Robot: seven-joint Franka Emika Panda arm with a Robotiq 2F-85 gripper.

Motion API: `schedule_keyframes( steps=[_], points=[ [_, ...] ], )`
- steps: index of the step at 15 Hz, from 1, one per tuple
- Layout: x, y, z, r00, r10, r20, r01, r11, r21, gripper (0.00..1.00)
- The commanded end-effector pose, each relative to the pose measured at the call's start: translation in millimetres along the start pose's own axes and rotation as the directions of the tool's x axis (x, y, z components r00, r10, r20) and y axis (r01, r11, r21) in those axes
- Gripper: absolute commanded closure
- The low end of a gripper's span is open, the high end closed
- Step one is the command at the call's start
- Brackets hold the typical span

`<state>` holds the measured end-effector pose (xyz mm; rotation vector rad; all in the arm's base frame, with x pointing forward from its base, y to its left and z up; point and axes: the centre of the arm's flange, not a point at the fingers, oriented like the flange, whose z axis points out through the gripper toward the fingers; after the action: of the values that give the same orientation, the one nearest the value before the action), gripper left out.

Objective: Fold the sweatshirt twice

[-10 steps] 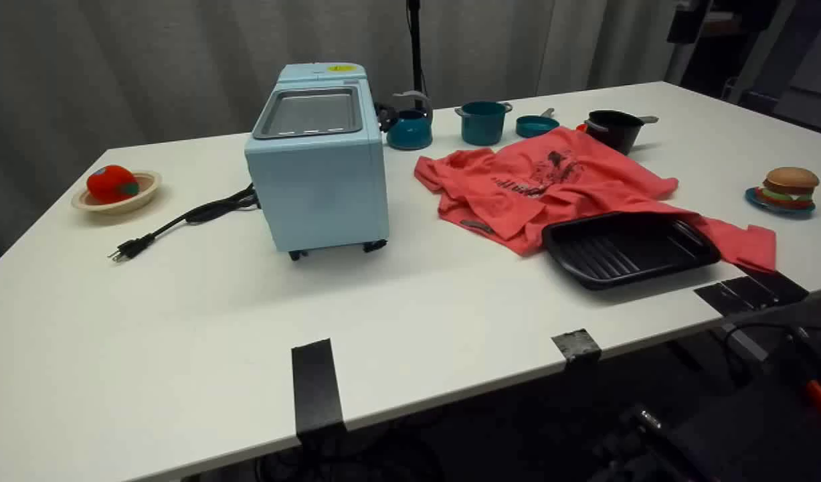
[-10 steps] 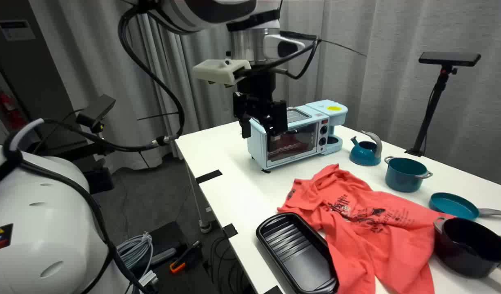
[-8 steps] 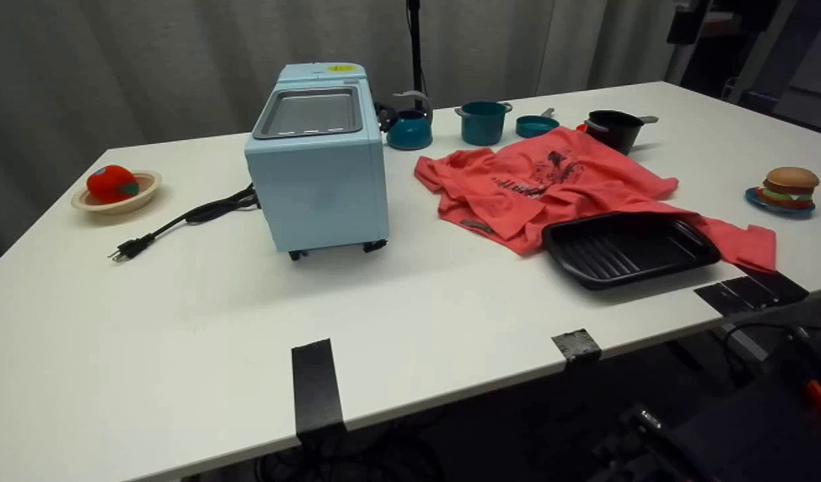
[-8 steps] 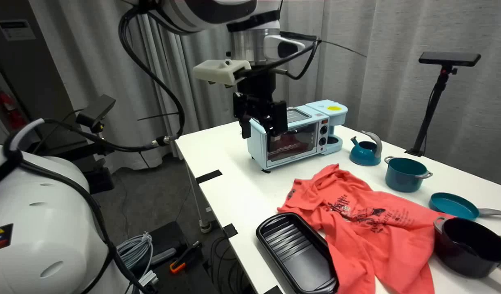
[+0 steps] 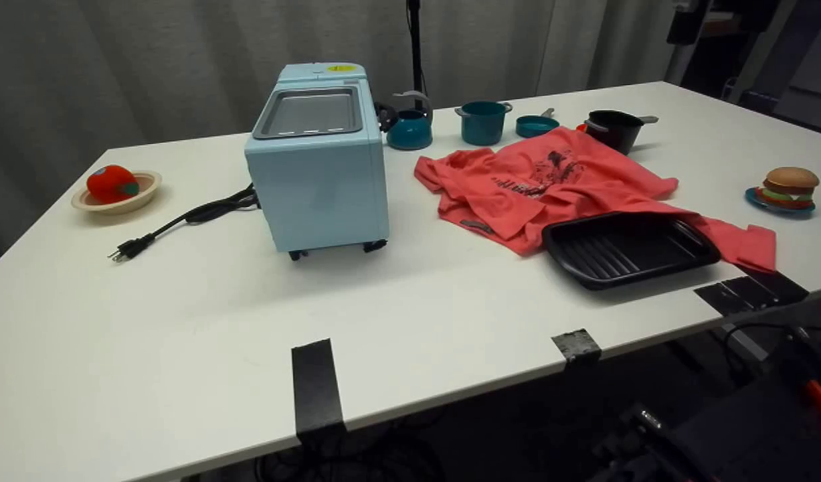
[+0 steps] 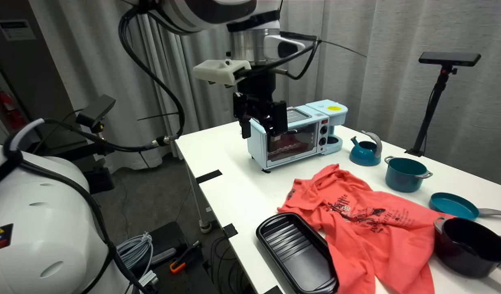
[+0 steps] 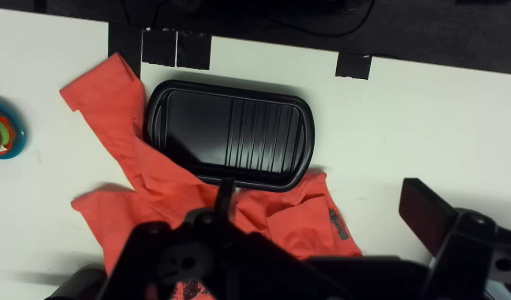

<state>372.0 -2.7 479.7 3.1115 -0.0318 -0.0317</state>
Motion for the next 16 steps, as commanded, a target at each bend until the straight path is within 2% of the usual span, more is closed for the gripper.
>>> schedule_keyframes(
  steps=[1,9,11,16],
  points=[
    [0,0,0,1.000,0.000,0.000,0.000,1.000,0.000,0.00],
    [6,6,-3,1.000,0.007,-0.004,-0.007,1.000,0.002,0.00],
    [19,22,-9,0.999,0.030,-0.014,-0.029,0.999,0.014,0.00],
    [59,90,1,0.984,0.179,-0.004,-0.178,0.981,0.078,0.00]
  ],
)
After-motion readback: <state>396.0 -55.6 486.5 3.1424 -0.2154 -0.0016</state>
